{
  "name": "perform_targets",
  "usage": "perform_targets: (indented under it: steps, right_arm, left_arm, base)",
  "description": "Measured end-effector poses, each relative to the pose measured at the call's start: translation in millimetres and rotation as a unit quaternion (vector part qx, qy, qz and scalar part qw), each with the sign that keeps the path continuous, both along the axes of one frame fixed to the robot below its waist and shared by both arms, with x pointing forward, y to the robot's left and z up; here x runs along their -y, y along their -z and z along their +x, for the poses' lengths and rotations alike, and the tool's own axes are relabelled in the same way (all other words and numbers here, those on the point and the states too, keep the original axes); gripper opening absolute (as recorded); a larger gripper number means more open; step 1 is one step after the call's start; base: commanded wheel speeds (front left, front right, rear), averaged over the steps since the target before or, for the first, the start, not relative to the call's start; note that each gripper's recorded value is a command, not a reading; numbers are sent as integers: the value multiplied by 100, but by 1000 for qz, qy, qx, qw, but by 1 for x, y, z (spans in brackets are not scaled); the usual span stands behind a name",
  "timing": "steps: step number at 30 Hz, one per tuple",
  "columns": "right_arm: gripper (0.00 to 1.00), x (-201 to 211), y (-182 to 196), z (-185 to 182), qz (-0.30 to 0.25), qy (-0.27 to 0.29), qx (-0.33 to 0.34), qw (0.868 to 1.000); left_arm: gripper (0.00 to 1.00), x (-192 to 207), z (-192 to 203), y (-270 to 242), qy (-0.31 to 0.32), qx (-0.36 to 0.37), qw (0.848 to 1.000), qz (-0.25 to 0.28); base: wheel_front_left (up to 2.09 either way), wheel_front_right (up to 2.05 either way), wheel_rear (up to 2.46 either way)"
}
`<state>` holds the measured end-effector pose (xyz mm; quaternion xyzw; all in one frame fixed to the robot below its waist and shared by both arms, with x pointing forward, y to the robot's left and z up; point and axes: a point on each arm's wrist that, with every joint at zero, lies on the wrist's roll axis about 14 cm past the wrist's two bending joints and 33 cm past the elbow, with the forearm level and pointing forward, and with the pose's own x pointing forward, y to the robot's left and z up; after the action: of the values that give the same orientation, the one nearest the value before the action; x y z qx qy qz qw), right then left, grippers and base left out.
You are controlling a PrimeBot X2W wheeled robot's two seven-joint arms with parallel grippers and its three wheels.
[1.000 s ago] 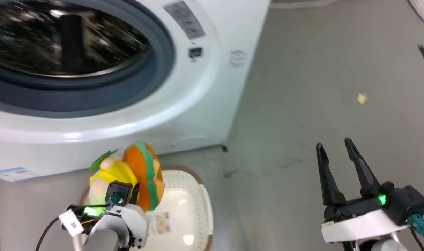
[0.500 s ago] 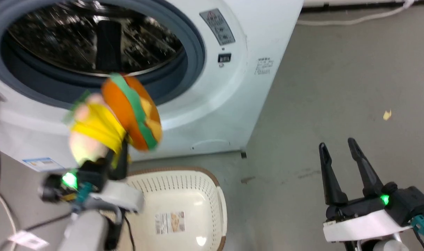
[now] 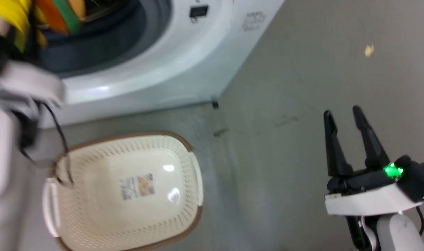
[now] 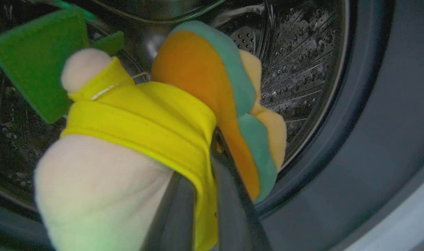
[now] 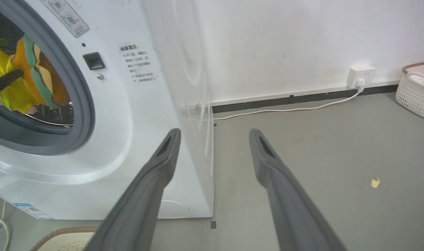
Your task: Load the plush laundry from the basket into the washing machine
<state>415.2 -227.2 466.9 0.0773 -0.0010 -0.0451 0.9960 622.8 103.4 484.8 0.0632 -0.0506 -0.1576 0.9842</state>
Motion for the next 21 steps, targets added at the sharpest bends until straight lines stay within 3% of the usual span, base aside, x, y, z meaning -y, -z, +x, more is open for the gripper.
perform_targets:
  steps: [11,21]
  right_arm:
    - [100,24,47,1,1,36,-68,997]
    - [100,33,58,-3,-3,51,-88,995]
  left_arm:
    - [0,-3,105,58,-3,-93,993,78]
    - [0,-3,120,126,-6,-192,975,111]
  base:
    - [0,0,0]
    - [0,0,0]
